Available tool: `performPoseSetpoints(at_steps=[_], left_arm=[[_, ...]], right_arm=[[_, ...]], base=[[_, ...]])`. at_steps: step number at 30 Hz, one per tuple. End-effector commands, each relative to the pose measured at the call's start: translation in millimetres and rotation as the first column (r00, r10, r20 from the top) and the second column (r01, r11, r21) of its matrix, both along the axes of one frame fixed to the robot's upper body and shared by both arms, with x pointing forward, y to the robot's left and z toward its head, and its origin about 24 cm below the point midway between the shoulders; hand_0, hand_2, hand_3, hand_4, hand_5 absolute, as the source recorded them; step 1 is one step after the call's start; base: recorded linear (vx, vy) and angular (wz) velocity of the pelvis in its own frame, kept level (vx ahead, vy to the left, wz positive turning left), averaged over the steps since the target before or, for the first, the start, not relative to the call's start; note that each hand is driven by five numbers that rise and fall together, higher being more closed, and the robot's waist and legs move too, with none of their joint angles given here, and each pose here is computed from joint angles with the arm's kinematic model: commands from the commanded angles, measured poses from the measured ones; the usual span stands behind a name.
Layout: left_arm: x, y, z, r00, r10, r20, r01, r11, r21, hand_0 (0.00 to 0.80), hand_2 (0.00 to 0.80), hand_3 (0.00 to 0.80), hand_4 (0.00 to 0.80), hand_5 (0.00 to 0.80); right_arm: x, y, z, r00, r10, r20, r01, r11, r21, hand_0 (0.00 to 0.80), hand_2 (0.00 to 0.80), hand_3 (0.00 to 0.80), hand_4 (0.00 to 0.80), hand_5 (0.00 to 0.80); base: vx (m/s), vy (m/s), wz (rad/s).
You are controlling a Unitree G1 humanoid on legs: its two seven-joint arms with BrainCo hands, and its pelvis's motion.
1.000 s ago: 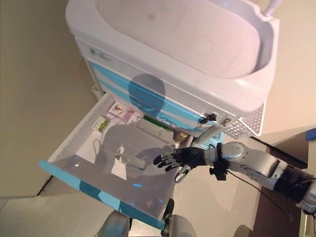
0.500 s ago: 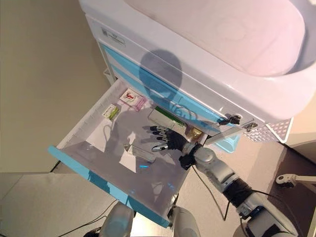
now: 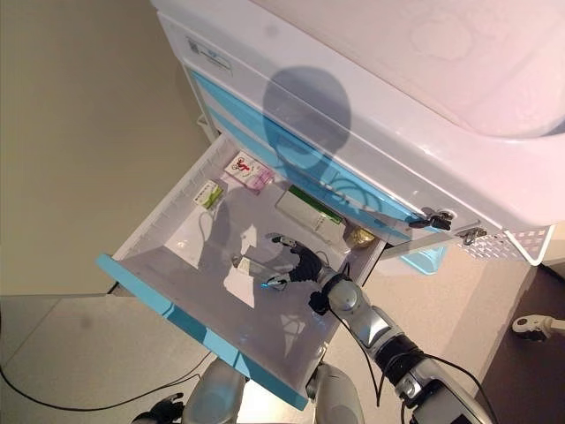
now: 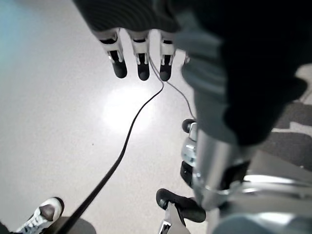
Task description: Open the drawer and pick up the medicine
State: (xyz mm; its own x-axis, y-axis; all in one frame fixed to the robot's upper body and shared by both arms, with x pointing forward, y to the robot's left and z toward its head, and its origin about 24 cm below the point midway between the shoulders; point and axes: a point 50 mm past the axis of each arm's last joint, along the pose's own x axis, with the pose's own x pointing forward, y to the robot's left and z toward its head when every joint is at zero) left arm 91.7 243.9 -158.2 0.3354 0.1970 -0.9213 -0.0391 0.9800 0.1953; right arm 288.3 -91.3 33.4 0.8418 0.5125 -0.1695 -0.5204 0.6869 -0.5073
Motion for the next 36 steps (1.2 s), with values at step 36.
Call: performPoseSetpoints(at_steps=[36], left_arm=[[21.0,-28.9,-1.4,0.999,-0.012,0.051,0.012,1.0,0.012,0.0,0.0,0.0,0.0,0.0]], right_arm=[[-6.8,51.4,-59.4,0.999,0.034,0.003,-0.031,0.942,-0.333,0.0,0.0,0.0,0.0,0.0]], base=[[0.0,0.003,0.0]])
